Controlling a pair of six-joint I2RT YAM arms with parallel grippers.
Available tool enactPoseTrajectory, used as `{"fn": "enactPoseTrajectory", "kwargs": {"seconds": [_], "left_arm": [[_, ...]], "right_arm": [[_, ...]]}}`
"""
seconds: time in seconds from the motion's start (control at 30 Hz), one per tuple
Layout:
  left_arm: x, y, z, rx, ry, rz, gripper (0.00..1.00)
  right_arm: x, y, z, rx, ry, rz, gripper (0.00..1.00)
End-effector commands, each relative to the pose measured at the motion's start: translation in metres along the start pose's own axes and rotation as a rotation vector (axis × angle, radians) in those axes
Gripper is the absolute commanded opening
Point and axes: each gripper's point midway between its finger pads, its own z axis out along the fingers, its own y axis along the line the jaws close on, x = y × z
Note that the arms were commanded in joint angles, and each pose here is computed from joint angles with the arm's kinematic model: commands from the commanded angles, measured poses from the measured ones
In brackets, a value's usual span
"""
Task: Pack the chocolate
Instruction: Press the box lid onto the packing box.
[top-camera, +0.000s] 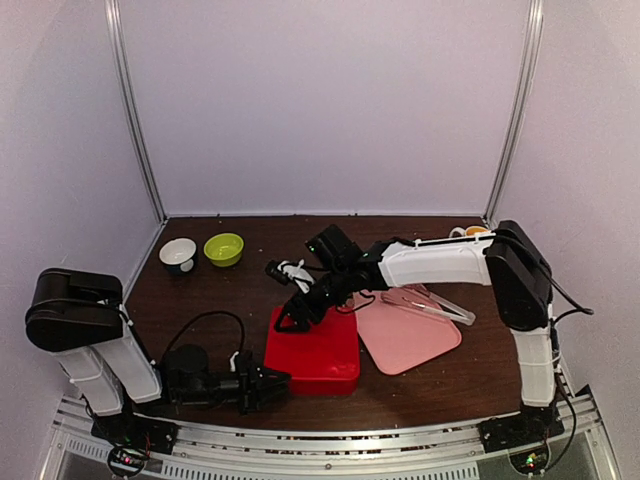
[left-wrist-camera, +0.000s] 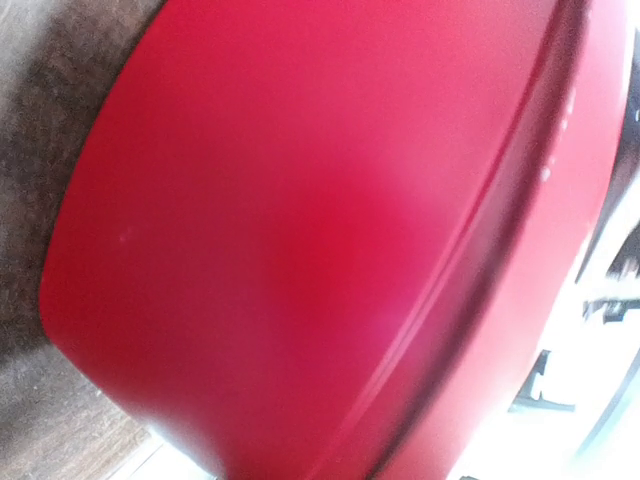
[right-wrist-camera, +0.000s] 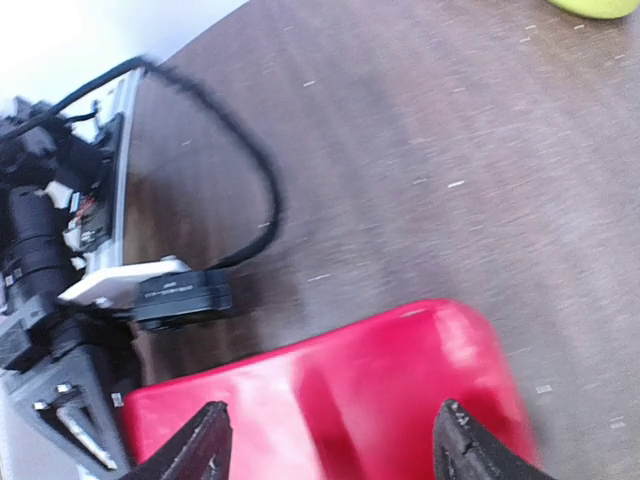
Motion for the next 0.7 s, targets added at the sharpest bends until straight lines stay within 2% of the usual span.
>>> {"fn": "enactPoseTrajectory", "kwargs": {"seconds": [0.0, 0.13, 0.3, 0.47, 0.5, 0.6, 0.67], "left_arm": [[-0.059, 0.093, -0.03, -0.345, -0.255, -0.019, 0.0], [-0.059, 0.093, -0.03, -0.349, -0.251, -0.018, 0.0], [-0.058, 0.094, -0.029, -0.353, -0.247, -0.017, 0.0], [-0.058, 0.095, -0.03, -0.361, -0.247, -0.015, 0.0], [-0.058, 0.096, -0.029, -0.363, -0.248, -0.012, 0.03], [-0.058, 0.097, -0.028, -0.372, -0.242, -0.013, 0.22], [-0.057, 0.098, -0.027, -0.379, -0.24, -0.014, 0.29]], "right_arm": [[0.007, -0.032, 0.004, 0.082, 0.075, 0.056, 0.72], [0.019, -0.047, 0.014, 0.092, 0.138, 0.059, 0.77], [0.032, -0.048, 0.026, 0.042, 0.211, 0.038, 0.76], [0.044, -0.026, 0.025, -0.059, 0.252, -0.007, 0.74], [0.047, -0.021, 0.025, -0.071, 0.263, -0.02, 0.74], [0.056, -0.017, 0.029, -0.071, 0.291, -0.039, 0.74], [0.059, -0.019, 0.031, -0.068, 0.296, -0.036, 0.73]]}}
